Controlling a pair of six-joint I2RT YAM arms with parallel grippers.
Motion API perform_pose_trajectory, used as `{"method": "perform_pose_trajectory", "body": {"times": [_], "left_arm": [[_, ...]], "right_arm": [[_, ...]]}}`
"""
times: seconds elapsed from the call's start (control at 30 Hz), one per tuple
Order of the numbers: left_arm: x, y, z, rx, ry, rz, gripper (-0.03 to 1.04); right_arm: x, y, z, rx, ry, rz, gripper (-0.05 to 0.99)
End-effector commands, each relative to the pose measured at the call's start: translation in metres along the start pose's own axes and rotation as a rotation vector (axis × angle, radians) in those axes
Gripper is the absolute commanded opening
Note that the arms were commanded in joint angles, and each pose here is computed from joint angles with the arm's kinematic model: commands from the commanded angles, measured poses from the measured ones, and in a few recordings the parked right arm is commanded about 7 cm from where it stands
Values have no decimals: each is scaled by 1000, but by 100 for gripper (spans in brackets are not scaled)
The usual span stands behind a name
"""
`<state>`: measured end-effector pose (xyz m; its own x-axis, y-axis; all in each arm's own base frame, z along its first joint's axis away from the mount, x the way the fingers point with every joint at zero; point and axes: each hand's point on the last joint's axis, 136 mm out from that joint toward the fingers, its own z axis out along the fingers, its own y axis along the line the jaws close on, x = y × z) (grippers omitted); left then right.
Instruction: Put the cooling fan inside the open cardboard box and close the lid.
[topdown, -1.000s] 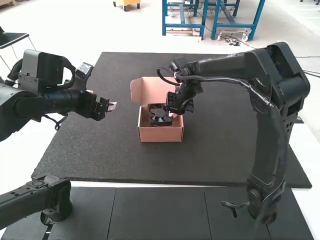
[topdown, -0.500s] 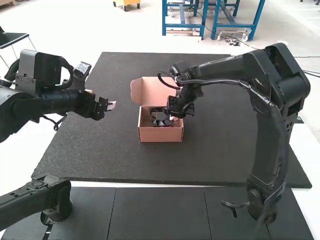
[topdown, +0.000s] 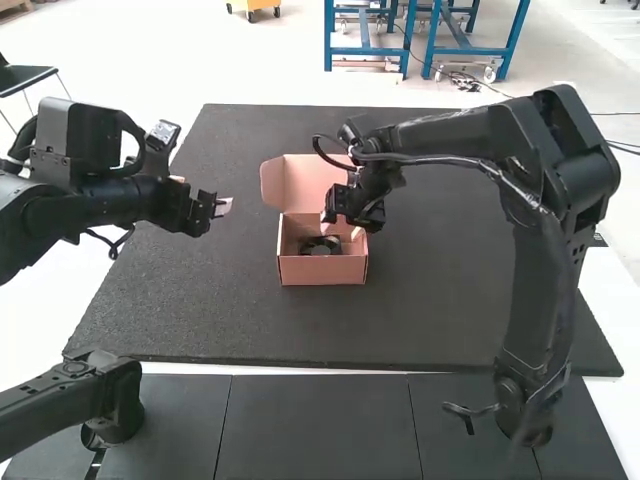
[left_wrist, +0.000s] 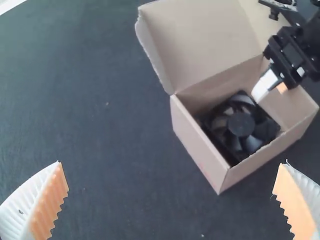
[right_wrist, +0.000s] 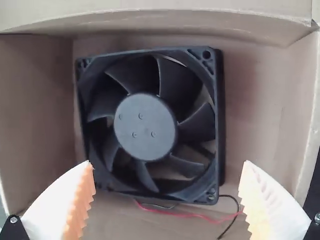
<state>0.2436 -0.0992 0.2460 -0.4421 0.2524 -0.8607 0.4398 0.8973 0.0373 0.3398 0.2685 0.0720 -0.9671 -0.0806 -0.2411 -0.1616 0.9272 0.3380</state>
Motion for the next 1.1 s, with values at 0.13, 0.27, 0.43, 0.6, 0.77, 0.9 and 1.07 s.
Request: {"method": "perform_pose_trajectory", "body": {"times": [0.13, 0.27, 0.43, 0.6, 0.77, 0.9, 1.07], "left_arm": [[-11, 15, 11, -72, 2, -24, 97], [-24, 24, 22, -110, 7, -24, 97], [-36, 40, 41, -182, 38, -24, 97], [-27, 50, 64, -227, 95, -39, 97], [-13, 54, 83, -244, 142, -59, 97], [4, 58, 95, -258, 174, -83, 97], [23, 69, 103, -300, 203, -97, 97]], "right_arm": [[-19, 48, -55, -160, 12, -188, 71], [-5, 45, -84, -134, 55, -417, 74], [-25, 23, -124, -30, -118, -516, 74], [-33, 3, -148, 12, -252, -479, 73], [-44, -13, -170, 21, -428, -358, 73], [-49, -24, -177, 36, -543, -313, 73], [-46, -46, -168, 72, -565, -282, 73]]}}
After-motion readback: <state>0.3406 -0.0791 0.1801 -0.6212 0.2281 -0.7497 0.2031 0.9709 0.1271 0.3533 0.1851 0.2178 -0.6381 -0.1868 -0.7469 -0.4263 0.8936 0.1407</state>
